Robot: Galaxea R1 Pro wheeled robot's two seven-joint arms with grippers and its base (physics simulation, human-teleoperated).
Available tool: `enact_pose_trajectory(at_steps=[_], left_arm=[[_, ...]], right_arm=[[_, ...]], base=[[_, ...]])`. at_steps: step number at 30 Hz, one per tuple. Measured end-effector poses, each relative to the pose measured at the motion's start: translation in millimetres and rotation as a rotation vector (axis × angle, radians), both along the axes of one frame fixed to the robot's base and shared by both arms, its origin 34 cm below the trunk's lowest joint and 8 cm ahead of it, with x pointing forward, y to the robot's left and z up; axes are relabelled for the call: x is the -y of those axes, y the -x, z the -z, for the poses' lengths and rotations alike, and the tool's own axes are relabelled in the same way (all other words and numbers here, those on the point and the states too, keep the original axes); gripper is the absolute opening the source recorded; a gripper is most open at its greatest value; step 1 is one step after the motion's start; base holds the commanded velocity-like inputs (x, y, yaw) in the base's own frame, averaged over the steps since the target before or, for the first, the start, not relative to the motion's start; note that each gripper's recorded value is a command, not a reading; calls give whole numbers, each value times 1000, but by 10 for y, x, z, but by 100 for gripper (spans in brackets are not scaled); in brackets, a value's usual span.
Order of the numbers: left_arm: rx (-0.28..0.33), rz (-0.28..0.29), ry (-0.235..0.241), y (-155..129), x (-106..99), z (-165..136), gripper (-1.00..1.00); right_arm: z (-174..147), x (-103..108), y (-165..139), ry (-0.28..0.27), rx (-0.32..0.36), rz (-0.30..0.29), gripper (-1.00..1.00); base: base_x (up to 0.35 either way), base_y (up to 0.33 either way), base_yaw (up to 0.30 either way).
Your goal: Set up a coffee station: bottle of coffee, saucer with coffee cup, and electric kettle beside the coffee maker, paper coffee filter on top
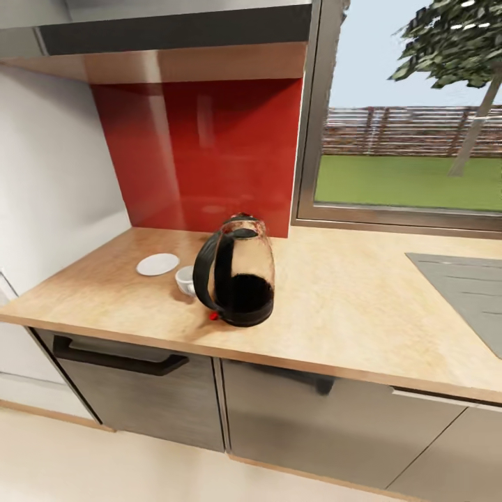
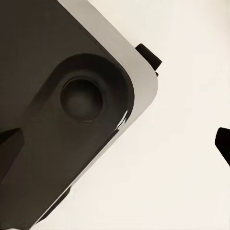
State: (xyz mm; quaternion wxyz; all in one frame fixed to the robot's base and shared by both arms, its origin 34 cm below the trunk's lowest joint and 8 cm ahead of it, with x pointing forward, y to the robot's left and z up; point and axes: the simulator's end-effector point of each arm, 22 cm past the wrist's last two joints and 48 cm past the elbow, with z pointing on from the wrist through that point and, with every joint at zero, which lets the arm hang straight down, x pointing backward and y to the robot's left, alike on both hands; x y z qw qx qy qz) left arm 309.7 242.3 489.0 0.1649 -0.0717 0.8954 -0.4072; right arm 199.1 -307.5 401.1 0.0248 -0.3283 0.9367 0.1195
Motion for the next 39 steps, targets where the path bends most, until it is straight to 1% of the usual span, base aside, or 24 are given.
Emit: enact_pose_trajectory(at_steps=[12, 15, 22, 39], left_arm=[[0, 0, 0, 0, 1, 0, 100], [0, 0, 0, 0, 2, 0, 100], [1, 0, 0, -2, 6, 0, 100], [7, 1, 0, -19, 8, -10, 100]], right_arm=[[0, 0, -1, 0, 0, 0, 100], [0, 0, 0, 0, 0, 0, 100], [0, 1, -2, 0, 1, 0, 100], [-4, 1, -22, 0, 6, 0, 100]], base=[[0, 302, -4], [0, 186, -40], [0, 58, -163], [0, 4, -242]])
